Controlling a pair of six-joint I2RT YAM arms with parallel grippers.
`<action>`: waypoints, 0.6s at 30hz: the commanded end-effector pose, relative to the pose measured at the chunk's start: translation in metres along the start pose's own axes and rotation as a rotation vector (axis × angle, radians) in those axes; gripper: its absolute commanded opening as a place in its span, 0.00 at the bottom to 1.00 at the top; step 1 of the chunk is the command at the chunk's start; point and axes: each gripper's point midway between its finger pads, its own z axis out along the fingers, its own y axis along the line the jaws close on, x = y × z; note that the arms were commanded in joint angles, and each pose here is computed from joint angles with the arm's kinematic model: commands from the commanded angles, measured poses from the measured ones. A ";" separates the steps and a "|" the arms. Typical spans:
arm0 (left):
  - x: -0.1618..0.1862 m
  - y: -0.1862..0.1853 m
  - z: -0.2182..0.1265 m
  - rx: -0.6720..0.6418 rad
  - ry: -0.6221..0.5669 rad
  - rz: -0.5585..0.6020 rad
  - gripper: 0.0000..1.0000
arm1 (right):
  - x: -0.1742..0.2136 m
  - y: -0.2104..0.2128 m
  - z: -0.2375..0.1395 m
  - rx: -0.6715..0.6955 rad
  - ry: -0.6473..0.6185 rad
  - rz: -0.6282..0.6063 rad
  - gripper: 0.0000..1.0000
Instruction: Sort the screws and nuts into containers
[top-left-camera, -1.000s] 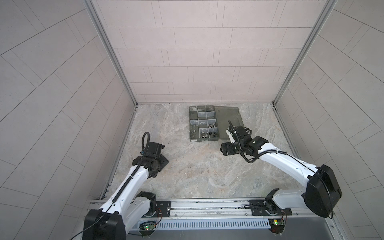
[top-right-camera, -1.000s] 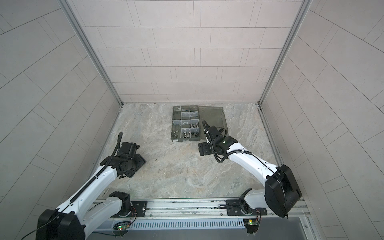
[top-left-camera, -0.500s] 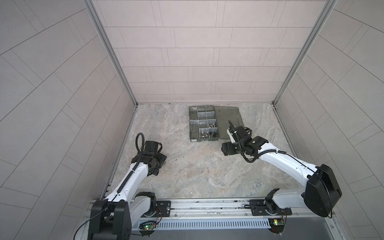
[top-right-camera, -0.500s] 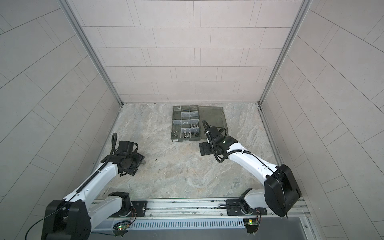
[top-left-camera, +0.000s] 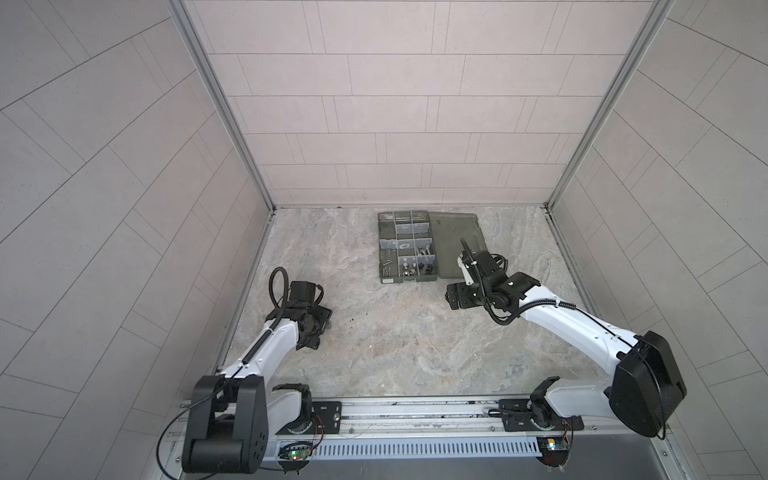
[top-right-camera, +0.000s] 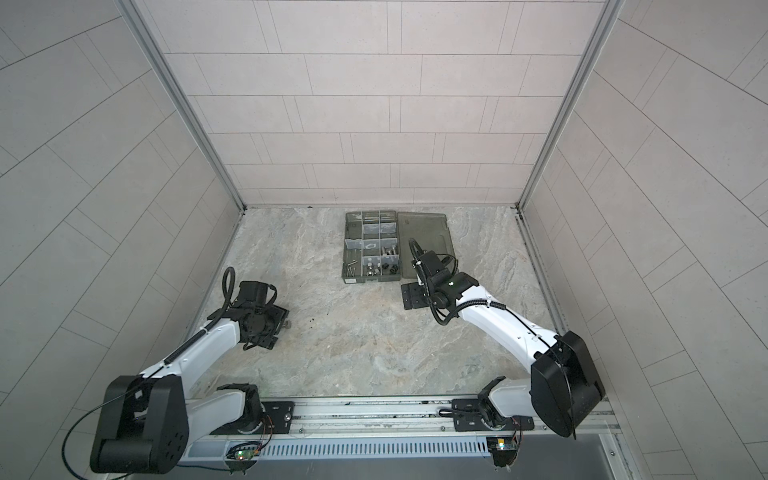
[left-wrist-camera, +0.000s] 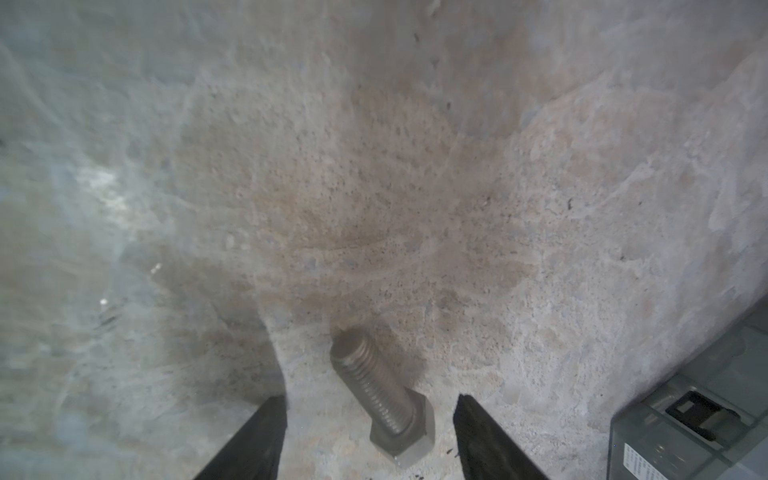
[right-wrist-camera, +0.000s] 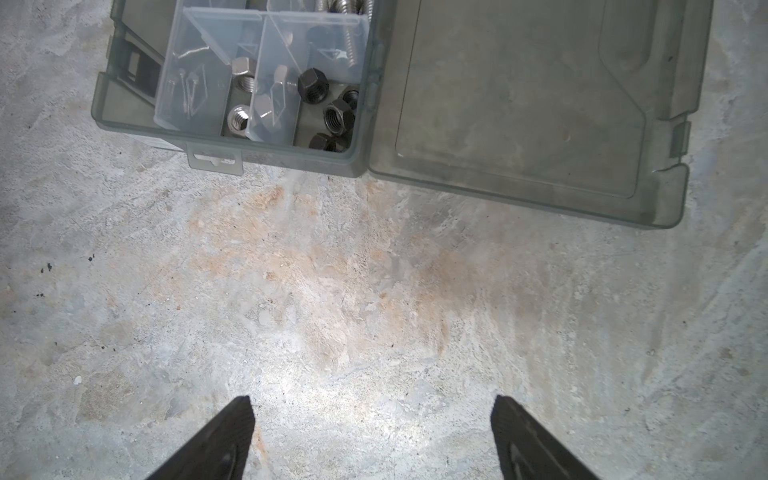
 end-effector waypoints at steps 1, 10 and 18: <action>0.006 -0.002 0.007 0.003 0.051 -0.031 0.70 | -0.002 -0.003 -0.006 0.005 -0.021 0.012 0.91; 0.019 0.003 0.024 -0.024 0.134 -0.059 0.61 | -0.002 -0.002 -0.010 -0.005 -0.020 0.015 0.91; 0.020 0.007 0.017 -0.026 0.132 -0.055 0.48 | -0.004 0.000 -0.010 -0.009 -0.019 0.013 0.91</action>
